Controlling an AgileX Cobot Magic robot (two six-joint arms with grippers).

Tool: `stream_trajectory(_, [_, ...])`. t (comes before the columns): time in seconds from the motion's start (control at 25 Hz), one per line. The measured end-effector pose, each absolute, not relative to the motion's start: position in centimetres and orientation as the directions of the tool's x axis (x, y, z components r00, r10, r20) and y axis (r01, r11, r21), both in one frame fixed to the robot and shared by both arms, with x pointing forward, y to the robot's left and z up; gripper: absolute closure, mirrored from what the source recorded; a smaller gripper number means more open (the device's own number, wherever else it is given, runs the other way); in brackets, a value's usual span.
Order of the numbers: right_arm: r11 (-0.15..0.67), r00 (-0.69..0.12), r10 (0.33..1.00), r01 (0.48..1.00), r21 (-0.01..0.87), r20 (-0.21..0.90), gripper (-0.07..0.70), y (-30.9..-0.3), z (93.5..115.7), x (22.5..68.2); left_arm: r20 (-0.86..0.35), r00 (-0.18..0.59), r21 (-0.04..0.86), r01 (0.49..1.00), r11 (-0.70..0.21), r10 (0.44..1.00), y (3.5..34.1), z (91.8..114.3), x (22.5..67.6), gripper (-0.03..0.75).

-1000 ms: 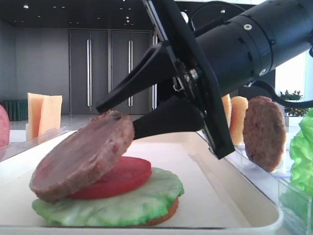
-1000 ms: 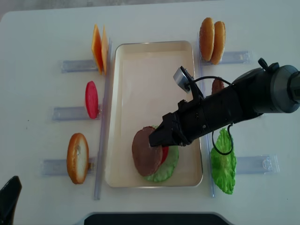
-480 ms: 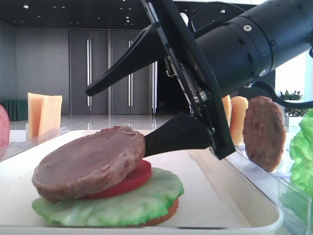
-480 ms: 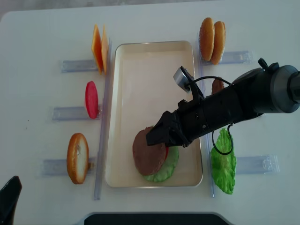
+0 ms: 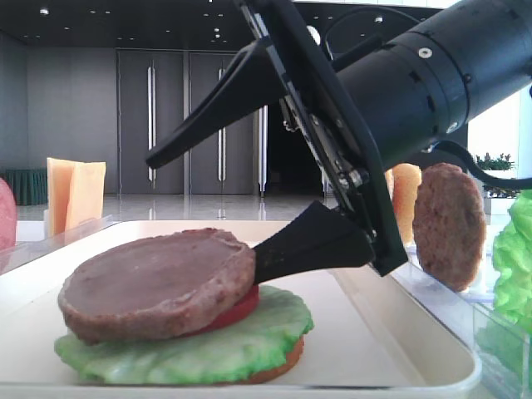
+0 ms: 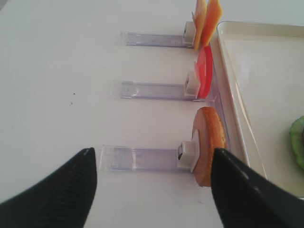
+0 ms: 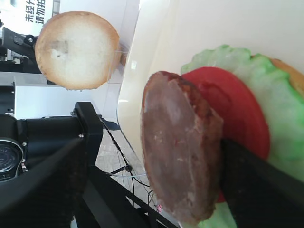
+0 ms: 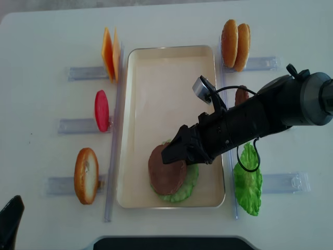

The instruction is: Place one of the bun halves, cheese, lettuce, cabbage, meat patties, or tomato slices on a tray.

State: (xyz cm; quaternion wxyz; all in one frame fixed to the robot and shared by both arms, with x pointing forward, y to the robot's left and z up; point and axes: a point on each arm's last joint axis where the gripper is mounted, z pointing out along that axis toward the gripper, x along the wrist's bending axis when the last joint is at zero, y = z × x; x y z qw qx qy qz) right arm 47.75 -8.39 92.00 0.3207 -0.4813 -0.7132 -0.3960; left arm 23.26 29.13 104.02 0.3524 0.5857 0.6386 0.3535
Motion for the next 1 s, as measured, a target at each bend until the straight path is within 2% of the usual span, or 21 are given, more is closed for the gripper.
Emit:
stream_trajectory(0.36, [0.224,-0.343,0.443,0.937,0.268,0.829,0.091,-8.5,92.3,47.8,-0.036,-0.065,0.864,0.499,0.064,0.997,29.1,104.0,23.3,0.142])
stream_trajectory(0.64, [0.238,-0.431,0.501,0.902,0.359,0.750,0.090,-9.2,94.4,47.7,-0.036,-0.065,0.864,0.499,0.064,0.997,29.1,104.0,23.3,0.142])
stream_trajectory(1.0, [0.292,-0.489,0.532,0.872,0.393,0.691,0.090,-9.2,96.8,48.2,-0.036,-0.065,0.864,0.499,0.064,0.997,29.1,104.0,23.3,0.142])
